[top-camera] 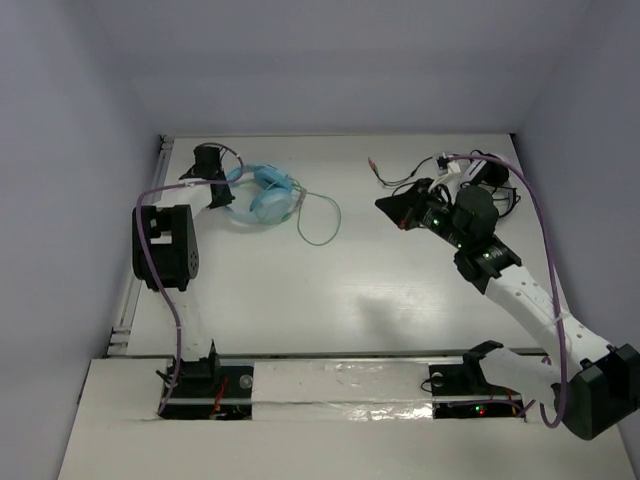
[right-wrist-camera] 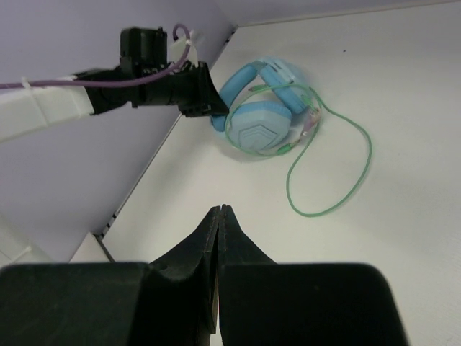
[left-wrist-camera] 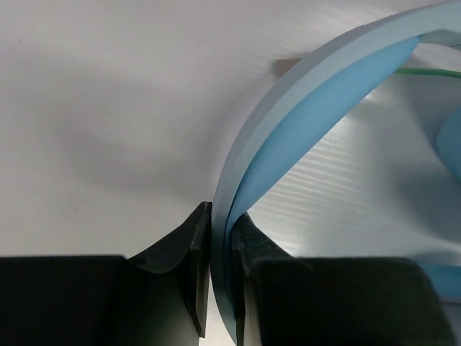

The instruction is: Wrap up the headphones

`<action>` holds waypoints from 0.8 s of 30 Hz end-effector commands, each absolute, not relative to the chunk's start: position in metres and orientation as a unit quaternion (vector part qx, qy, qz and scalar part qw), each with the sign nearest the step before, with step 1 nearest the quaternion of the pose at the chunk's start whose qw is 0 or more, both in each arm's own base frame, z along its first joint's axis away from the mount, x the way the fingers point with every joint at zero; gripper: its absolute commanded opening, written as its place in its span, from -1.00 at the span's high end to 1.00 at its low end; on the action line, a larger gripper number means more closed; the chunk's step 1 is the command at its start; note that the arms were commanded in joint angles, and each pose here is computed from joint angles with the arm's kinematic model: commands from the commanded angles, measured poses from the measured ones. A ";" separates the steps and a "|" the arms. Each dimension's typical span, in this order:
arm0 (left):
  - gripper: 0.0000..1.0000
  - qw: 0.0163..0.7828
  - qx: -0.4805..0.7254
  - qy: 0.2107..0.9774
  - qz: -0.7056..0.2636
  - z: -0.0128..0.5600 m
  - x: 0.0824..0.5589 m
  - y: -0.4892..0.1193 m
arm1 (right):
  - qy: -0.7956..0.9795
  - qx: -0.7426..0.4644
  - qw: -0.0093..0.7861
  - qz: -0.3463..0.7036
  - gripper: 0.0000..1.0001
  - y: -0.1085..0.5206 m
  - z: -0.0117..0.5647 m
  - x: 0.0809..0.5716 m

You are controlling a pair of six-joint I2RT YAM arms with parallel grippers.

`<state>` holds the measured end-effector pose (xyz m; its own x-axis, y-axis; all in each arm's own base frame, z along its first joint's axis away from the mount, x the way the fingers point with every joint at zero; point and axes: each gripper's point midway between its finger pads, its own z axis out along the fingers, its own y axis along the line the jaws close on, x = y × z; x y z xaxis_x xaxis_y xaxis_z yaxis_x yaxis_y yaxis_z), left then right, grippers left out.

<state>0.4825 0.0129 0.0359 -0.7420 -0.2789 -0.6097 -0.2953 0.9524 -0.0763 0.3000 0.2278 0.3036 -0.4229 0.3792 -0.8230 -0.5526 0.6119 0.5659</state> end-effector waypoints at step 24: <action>1.00 0.544 -0.022 0.809 0.222 0.374 0.372 -0.115 | 0.605 -0.196 0.628 0.447 0.70 0.231 0.413 0.258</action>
